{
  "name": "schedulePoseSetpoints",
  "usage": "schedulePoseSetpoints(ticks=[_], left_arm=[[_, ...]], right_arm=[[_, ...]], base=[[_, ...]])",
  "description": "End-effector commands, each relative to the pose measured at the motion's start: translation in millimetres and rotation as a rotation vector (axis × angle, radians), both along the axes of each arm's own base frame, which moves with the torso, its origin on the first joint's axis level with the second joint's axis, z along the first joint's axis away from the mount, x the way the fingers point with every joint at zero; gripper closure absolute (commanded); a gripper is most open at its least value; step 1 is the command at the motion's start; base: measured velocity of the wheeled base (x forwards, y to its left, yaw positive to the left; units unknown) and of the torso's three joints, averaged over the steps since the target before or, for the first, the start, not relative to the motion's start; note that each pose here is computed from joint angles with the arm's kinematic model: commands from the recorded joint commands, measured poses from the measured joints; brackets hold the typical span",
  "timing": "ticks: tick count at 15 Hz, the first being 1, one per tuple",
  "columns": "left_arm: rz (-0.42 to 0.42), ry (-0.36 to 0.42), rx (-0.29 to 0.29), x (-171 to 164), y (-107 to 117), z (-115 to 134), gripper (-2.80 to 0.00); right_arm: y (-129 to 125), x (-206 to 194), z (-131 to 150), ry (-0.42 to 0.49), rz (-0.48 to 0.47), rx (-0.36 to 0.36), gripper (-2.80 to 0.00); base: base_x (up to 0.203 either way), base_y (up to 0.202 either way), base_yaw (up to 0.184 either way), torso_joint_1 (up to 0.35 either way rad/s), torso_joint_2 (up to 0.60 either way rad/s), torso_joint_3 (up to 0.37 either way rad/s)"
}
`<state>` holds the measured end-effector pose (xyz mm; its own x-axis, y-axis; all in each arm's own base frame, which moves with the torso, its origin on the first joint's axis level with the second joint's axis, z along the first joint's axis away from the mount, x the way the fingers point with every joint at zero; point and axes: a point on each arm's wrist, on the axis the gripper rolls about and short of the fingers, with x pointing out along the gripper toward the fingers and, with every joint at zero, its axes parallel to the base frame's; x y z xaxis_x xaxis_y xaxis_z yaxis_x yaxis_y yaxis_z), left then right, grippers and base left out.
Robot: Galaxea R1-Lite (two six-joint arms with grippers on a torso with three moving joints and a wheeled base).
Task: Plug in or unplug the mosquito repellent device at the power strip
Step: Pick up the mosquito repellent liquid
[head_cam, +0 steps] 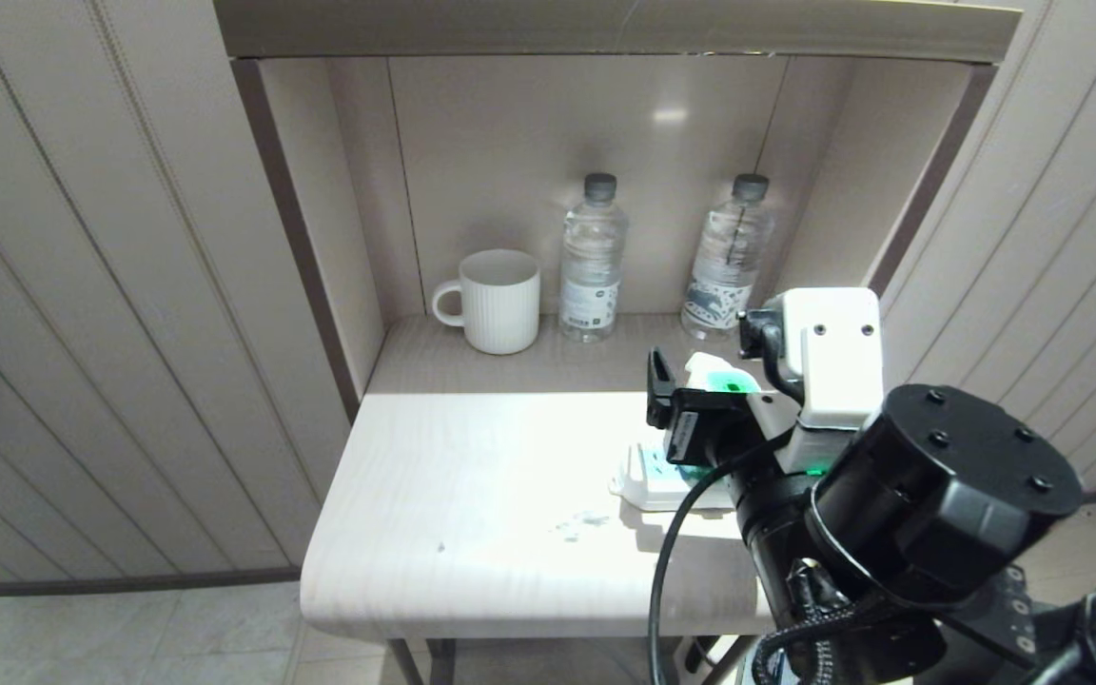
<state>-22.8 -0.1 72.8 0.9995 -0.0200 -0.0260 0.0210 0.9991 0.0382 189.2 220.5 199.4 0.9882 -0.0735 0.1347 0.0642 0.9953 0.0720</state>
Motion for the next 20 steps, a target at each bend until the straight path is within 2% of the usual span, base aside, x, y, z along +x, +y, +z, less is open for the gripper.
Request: schedulePoseSetpoints(ticks=[1,8,20], left_arm=[[0.000,0.002,0.001,0.1,0.0,0.0,0.00],[-0.001,0.002,0.001,0.1,0.0,0.0,0.00],[0.000,0.002,0.000,0.1,0.0,0.0,0.00]], right_arm=[[4.8,-2.7,-3.4,0.005,0.011,-0.011,-2.80],[10.5,-4.5,-7.6,0.014,0.020,-0.042,-2.80],[7.3,-2.9,-10.6,0.011,0.016,-0.031,-2.80]], base=[[0.000,0.000,0.000,0.000,0.00,0.000],[0.000,0.000,0.000,0.000,0.00,0.000],[0.000,0.000,0.000,0.000,0.00,0.000]])
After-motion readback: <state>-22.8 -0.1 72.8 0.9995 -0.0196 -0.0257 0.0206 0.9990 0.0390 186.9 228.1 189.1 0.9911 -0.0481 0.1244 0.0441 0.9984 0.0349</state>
